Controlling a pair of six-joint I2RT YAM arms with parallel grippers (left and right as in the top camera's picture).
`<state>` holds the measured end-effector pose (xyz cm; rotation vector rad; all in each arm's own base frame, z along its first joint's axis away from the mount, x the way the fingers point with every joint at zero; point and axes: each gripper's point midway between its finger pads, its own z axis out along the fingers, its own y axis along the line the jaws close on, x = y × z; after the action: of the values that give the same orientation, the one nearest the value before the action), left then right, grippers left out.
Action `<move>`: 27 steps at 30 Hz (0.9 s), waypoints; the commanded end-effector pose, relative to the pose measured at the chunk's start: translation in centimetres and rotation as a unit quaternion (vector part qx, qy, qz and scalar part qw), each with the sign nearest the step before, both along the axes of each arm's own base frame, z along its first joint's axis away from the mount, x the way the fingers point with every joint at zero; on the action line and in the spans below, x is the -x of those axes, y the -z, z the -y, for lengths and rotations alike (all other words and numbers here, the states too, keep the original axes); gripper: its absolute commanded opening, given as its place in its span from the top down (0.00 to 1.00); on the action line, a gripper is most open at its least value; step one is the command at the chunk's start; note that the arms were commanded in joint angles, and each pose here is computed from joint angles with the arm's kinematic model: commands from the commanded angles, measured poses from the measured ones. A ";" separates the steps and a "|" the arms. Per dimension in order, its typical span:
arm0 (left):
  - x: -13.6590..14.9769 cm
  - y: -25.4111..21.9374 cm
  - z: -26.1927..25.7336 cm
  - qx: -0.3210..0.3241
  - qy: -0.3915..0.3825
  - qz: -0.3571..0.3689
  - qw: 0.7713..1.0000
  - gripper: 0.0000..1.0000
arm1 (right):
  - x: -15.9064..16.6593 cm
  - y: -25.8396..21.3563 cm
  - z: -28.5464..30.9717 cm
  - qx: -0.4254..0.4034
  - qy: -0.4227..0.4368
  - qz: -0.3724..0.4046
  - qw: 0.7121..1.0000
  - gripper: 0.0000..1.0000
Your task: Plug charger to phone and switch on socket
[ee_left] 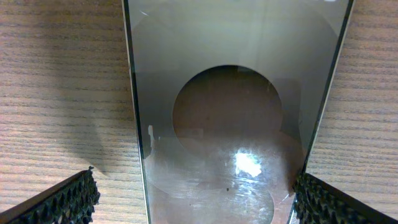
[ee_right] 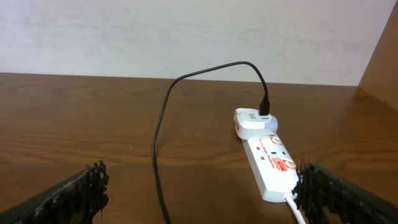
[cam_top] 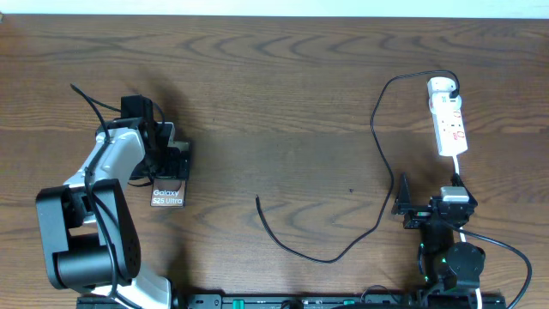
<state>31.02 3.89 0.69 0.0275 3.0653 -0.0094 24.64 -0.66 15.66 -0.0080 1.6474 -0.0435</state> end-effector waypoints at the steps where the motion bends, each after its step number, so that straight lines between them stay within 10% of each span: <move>1: 0.4 0.3 0.3 -0.004 0.015 -0.007 1.000 0.02 | 0.0 0.1 0.1 0.004 0.002 -0.001 1.000 0.01; 27: 0.1 1.3 1.9 -0.008 0.045 0.005 0.999 0.02 | 0.0 0.1 0.1 0.004 0.002 -0.001 1.000 0.01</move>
<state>31.49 1.75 0.00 0.1561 3.0332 -0.0068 24.64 -0.66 15.66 -0.0080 1.6474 -0.0435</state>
